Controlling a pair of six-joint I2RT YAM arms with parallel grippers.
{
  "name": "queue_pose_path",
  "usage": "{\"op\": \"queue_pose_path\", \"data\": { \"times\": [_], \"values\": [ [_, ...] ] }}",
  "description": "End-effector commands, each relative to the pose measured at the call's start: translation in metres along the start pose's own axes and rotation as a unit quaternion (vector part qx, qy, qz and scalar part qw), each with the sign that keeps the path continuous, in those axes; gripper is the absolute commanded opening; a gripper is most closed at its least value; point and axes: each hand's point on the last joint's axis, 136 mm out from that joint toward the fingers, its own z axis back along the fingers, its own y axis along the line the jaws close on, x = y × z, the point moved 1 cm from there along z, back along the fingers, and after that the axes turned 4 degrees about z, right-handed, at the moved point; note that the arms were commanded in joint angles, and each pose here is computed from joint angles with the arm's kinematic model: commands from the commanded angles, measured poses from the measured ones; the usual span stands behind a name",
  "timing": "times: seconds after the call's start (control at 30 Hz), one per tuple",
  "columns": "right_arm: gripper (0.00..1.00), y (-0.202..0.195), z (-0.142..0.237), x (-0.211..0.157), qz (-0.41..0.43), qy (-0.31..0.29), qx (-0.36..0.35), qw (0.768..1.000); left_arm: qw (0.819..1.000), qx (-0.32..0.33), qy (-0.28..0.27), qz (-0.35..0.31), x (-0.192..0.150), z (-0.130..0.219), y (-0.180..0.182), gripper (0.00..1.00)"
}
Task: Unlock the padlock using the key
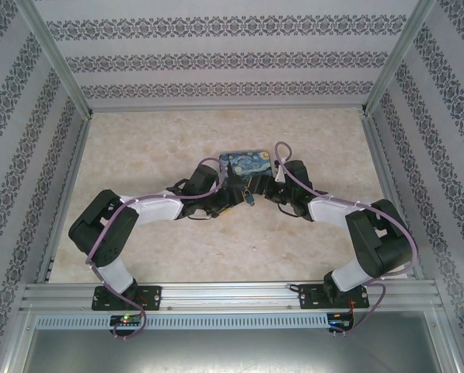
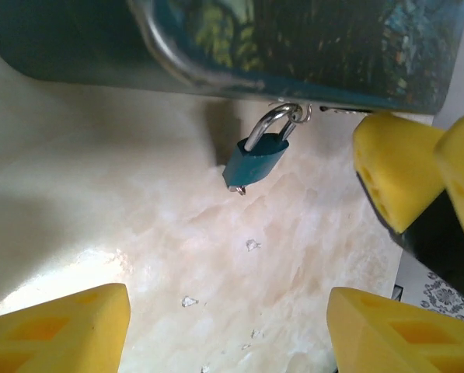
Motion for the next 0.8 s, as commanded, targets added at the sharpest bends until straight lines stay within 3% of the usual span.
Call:
{"op": "queue_pose_path", "data": {
  "times": [0.0, 0.3, 0.77],
  "values": [
    [0.57, 0.015, 0.001, 0.009, 0.025, -0.001, 0.035, 0.999, 0.999, 0.003, -0.025, -0.024, 0.018, 0.016, -0.015, 0.70],
    [0.47, -0.010, 0.003, -0.024, 0.055, 0.032, 0.011, 0.998, 0.995, 0.045, -0.069, -0.061, 0.061, 0.045, -0.027, 0.82],
    [0.45, -0.021, -0.022, -0.036, 0.081, 0.067, -0.006, 0.994, 0.990, 0.094, -0.066, -0.082, 0.098, 0.044, -0.024, 0.87]
  ]
}}
